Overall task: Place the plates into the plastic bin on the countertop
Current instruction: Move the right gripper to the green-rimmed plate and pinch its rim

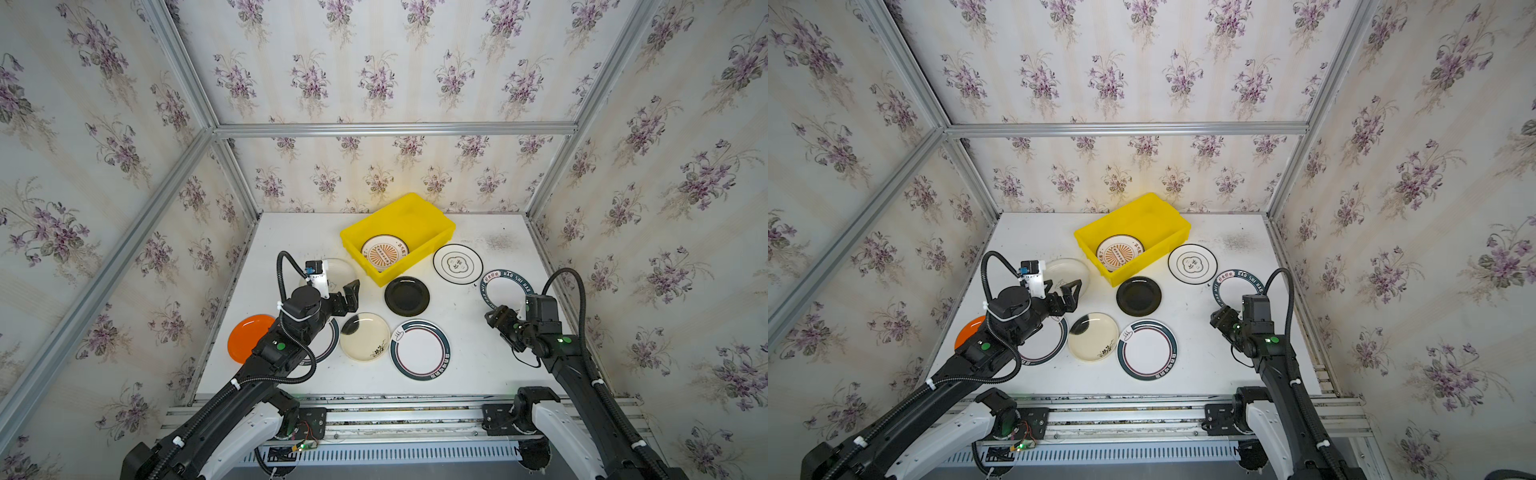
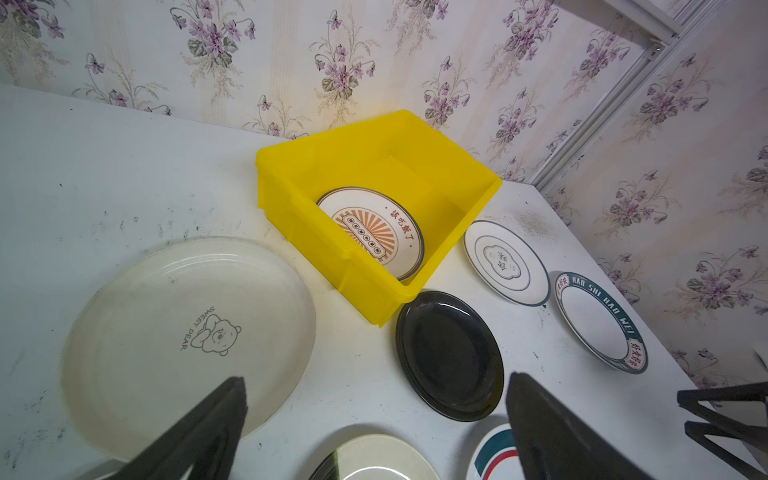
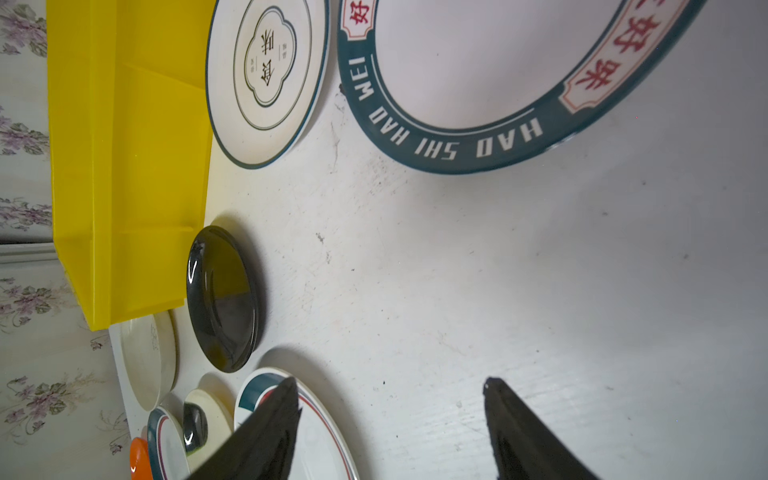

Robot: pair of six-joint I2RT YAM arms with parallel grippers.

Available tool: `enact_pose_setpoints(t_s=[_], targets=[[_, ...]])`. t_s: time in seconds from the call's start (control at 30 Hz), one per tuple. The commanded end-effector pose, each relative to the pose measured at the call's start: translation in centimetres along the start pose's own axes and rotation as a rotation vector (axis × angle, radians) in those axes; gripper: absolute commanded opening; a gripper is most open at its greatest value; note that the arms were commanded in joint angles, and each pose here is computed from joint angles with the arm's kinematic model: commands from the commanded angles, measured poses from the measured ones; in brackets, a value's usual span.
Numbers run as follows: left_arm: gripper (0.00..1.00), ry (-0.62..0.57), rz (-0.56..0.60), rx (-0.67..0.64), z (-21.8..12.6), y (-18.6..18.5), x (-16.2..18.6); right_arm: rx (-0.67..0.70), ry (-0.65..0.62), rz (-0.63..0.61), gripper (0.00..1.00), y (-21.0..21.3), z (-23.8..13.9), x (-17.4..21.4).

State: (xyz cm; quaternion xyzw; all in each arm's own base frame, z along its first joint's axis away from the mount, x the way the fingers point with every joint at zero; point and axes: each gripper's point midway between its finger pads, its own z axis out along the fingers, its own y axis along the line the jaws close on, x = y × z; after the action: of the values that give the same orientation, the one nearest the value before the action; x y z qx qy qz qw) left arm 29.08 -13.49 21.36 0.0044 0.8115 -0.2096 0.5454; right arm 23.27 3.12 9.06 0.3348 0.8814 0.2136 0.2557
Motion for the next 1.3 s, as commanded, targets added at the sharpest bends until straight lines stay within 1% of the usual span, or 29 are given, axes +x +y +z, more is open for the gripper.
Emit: enact_pose_setpoints(t_s=[0.0, 0.1, 0.3, 0.43, 0.6, 0.83, 0.93, 1.07, 1.2, 1.27], targets=[[1.00, -0.045, 0.024, 0.114, -0.1, -1.8, -0.3, -0.058, -0.030, 0.031, 0.73, 1.2, 0.4, -1.4], [1.00, -0.053, 0.040, 0.186, -0.1, -2.7, 0.4, -0.061, -0.019, 0.064, 0.72, 1.1, 1.0, -1.9], [1.00, -0.051, 0.075, 0.287, -0.4, -4.0, 1.6, -0.055, 0.002, 0.132, 0.72, 0.3, 2.2, -2.3], [1.00, -0.048, 0.054, 0.300, -0.2, -4.1, 1.9, -0.020, -0.024, 0.178, 0.72, -1.0, 2.7, -2.7], [1.00, -0.021, 0.060, 0.298, 0.2, -4.1, 2.3, -0.010, -0.057, 0.278, 0.70, -2.2, 3.2, -3.1], [1.00, -0.032, 0.080, 0.262, 0.0, -3.5, 2.0, 0.046, -0.192, 0.350, 0.68, -3.8, 2.3, -4.8], [1.00, -0.040, 0.084, 0.261, -0.1, -3.5, 1.9, 0.081, -0.239, 0.367, 0.64, -4.4, 1.7, -5.6], [1.00, -0.051, 0.090, 0.289, -0.2, -4.0, 1.8, 0.082, -0.245, 0.381, 0.63, -4.6, 1.8, -6.0], [1.00, -0.052, 0.051, 0.283, 0.2, -3.9, 1.7, 0.071, -0.231, 0.403, 0.63, -4.9, 2.6, -6.1], [1.00, -0.047, 0.061, 0.297, 0.3, -4.1, 1.9, 0.070, -0.226, 0.414, 0.62, -5.2, 3.0, -6.3]])
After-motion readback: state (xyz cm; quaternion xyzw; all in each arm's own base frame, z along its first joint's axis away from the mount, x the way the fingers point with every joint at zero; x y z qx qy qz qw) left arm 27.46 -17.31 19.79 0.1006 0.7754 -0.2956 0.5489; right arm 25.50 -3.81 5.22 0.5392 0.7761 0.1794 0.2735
